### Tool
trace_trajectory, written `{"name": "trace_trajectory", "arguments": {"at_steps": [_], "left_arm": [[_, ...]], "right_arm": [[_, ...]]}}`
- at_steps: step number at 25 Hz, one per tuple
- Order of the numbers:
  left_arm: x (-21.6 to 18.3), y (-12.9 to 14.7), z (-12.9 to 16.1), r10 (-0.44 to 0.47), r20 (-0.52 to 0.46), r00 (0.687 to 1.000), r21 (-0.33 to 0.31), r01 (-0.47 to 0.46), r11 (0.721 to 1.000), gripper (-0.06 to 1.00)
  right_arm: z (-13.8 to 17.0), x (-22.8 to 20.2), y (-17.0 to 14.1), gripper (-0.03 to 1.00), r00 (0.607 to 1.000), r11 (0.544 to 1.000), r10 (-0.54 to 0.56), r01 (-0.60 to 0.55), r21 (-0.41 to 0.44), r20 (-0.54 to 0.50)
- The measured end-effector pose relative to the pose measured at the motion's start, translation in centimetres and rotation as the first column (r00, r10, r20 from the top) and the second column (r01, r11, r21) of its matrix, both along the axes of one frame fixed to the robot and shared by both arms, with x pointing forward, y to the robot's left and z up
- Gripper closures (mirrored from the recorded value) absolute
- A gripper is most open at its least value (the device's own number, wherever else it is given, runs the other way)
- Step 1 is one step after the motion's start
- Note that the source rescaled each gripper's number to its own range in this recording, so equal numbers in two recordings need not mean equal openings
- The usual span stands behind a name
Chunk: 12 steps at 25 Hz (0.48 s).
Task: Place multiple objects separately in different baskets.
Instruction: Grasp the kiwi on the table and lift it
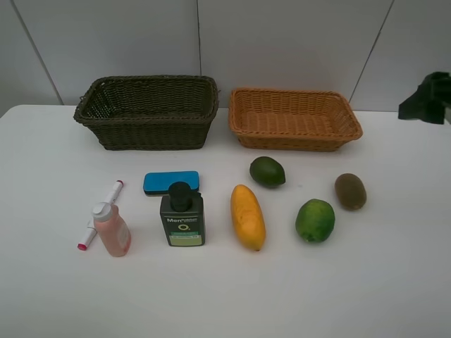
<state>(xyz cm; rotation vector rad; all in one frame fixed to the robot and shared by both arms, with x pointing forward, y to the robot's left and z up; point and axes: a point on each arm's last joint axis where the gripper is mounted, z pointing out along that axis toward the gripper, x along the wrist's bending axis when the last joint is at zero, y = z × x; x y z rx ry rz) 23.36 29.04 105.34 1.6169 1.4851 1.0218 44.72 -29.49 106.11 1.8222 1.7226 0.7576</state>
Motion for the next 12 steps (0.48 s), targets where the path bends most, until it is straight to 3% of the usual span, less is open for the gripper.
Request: {"name": "trace_trajectory", "arguments": {"at_steps": [7, 12], "left_arm": [[0.0, 0.0, 0.0, 0.000, 0.000, 1.000, 0.000, 0.000, 1.000, -0.06], [0.0, 0.0, 0.0, 0.000, 0.000, 1.000, 0.000, 0.000, 1.000, -0.06]], "right_arm": [[-5.0, 5.0, 0.2, -0.03, 0.990, 1.000, -0.003, 0.004, 0.008, -0.140], [-9.3, 6.8, 0.2, -0.03, 0.963, 1.000, -0.003, 0.004, 0.004, -0.270]]}}
